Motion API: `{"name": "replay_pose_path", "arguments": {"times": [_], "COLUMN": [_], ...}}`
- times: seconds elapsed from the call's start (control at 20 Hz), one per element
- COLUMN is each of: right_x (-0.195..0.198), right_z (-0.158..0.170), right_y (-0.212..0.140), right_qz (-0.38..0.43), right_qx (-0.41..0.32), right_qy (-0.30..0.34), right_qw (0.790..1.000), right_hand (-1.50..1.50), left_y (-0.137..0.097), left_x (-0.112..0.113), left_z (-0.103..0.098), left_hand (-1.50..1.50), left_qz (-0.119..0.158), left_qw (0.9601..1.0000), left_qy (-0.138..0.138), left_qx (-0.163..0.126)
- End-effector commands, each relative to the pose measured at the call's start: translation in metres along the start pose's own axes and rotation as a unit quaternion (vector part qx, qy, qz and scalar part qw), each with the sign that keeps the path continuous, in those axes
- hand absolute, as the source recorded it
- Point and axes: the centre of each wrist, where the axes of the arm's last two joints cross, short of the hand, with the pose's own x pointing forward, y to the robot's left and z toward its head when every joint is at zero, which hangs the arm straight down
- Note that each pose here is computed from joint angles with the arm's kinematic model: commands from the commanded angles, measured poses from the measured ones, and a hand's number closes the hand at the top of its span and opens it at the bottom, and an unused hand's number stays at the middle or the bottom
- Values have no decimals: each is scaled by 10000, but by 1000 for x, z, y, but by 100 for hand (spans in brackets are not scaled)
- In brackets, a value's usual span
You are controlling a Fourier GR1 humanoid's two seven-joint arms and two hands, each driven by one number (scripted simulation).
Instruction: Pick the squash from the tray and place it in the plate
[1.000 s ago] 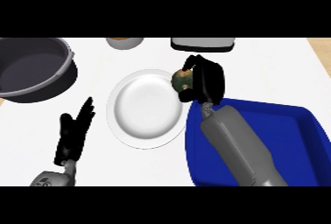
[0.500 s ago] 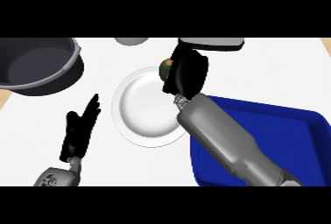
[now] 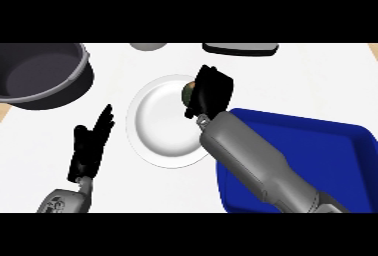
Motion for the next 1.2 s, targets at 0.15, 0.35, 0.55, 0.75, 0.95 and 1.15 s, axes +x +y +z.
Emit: {"name": "replay_pose_path", "arguments": {"times": [0.15, 0.35, 0.55, 0.75, 0.95, 1.15], "right_x": [-14, -3, -2, 4, -8, -26], "right_z": [0, 12, 24, 23, 25, 45], "right_y": [21, 21, 23, 0, -3, 4], "right_qz": [-138, -420, -1090, -2742, -3700, -4185], "right_qx": [1299, 1593, 1422, 526, 69, 217], "right_qy": [1200, 824, 129, -309, -184, -100], "right_qw": [9841, 9829, 9837, 9597, 9288, 9079], "right_hand": [150, -150, -150, -150, -150, -150], "left_y": [2, -13, 5, 10, 8, 11], "left_x": [-5, -14, 3, -9, -6, -12], "left_z": [-1, 0, 8, 3, 7, 12], "left_hand": [0, 0, 0, 0, 0, 0], "left_qz": [-60, 60, -15, 83, 203, 122], "left_qw": [10000, 9999, 9999, 9996, 9994, 9992], "left_qy": [74, 76, -34, 115, 180, 136], "left_qx": [4, 55, 140, 250, 206, 353]}}
